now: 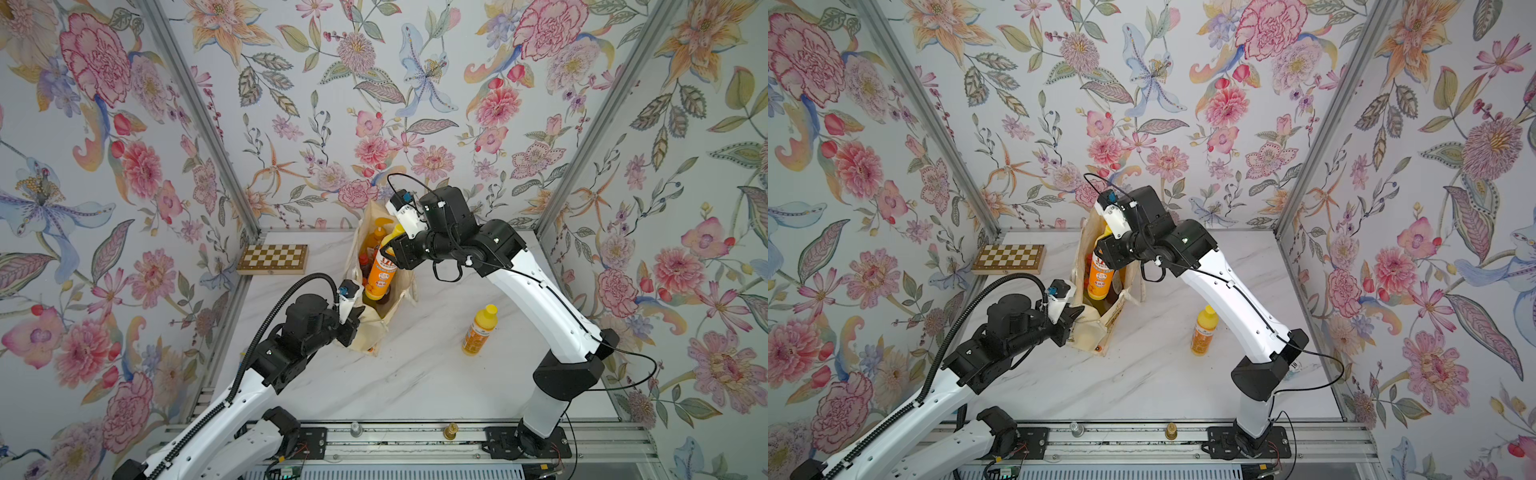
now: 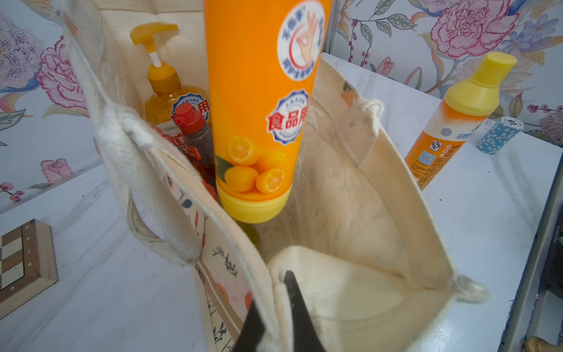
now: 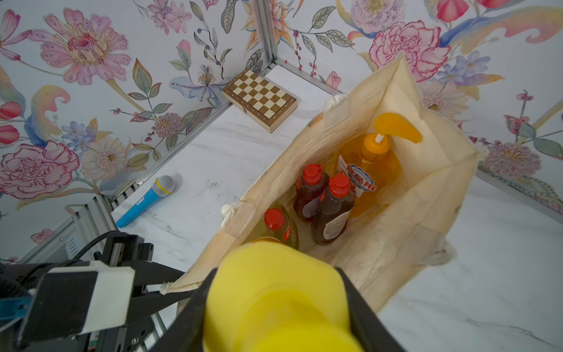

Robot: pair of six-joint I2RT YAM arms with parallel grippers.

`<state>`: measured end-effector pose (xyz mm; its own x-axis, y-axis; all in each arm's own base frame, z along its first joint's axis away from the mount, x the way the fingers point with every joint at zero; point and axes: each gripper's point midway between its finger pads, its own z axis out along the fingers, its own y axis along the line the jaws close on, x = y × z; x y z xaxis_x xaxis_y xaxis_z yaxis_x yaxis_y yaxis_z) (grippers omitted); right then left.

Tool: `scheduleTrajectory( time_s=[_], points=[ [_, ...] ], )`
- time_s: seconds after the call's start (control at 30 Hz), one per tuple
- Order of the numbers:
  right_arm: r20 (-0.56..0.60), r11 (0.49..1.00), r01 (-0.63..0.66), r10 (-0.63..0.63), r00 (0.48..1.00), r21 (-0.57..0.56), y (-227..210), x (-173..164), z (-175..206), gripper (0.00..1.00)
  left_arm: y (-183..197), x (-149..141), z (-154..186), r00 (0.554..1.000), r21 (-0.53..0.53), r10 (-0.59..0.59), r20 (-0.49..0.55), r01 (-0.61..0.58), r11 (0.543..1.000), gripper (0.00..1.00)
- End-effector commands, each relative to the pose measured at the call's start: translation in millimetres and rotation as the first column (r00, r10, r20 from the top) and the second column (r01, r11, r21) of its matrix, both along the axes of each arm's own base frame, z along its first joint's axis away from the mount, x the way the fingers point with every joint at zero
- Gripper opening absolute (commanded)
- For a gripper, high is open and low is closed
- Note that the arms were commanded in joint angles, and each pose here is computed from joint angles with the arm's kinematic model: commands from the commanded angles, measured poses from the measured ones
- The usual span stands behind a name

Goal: Pack dish soap into the shopping bag
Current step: Place the bottle of dish soap in the shopping bag.

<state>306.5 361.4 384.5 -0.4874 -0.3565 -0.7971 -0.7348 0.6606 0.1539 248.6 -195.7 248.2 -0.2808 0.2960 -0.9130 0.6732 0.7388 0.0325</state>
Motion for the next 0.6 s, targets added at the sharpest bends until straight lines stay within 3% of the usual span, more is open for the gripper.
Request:
scheduleTrajectory(
  time_s=[0.0, 0.57],
  points=[
    [0.052, 0.993, -0.022, 0.016, 0.999, 0.117, 3.6, -12.6, 35.9, 0.0, -5.6, -7.8, 27.8, 0.997, -0.028, -0.041, 0.058, 0.043, 0.999, 0.0],
    [-0.057, 0.98, -0.094, 0.106, 0.993, 0.176, 44.1, -13.8, -16.8, 0.0, 3.0, -4.7, 61.3, 0.991, -0.077, 0.016, 0.13, -0.006, 0.997, 0.0]
  ],
)
